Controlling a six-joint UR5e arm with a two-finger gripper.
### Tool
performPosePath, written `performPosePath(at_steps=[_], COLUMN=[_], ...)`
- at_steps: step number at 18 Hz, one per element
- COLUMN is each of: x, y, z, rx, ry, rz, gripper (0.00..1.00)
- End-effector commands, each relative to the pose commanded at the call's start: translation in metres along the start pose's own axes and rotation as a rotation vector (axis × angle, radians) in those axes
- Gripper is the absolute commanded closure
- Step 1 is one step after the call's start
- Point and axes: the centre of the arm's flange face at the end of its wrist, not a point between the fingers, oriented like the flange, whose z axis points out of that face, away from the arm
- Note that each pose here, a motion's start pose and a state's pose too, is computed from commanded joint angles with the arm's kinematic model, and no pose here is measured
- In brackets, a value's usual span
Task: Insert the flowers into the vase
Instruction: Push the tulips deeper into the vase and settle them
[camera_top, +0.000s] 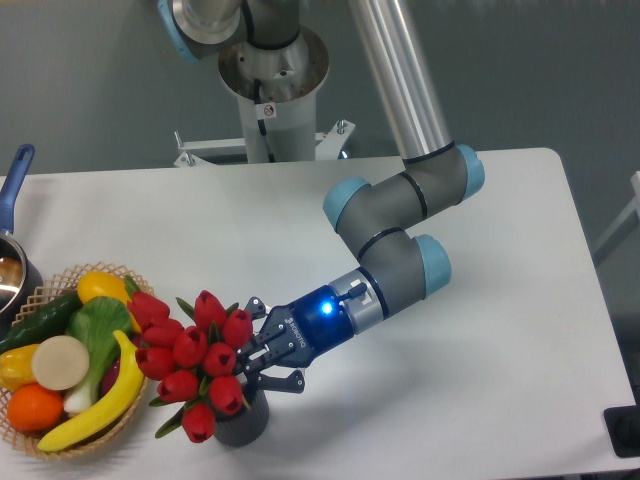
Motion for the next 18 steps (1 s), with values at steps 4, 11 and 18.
performPosePath(at_steps=[4, 11, 18], x=[-0.0005, -0.0011, -0.0003], y=[0.0028, 0.0057, 0.0038], z=[0.0000, 0.0000, 0.0010], rx=[-0.018, -0.020, -0.020], ry=[-0.003, -0.003, -0.001], rz=[-0.002, -0.003, 0.000], gripper=[0.82, 0.75, 0.60])
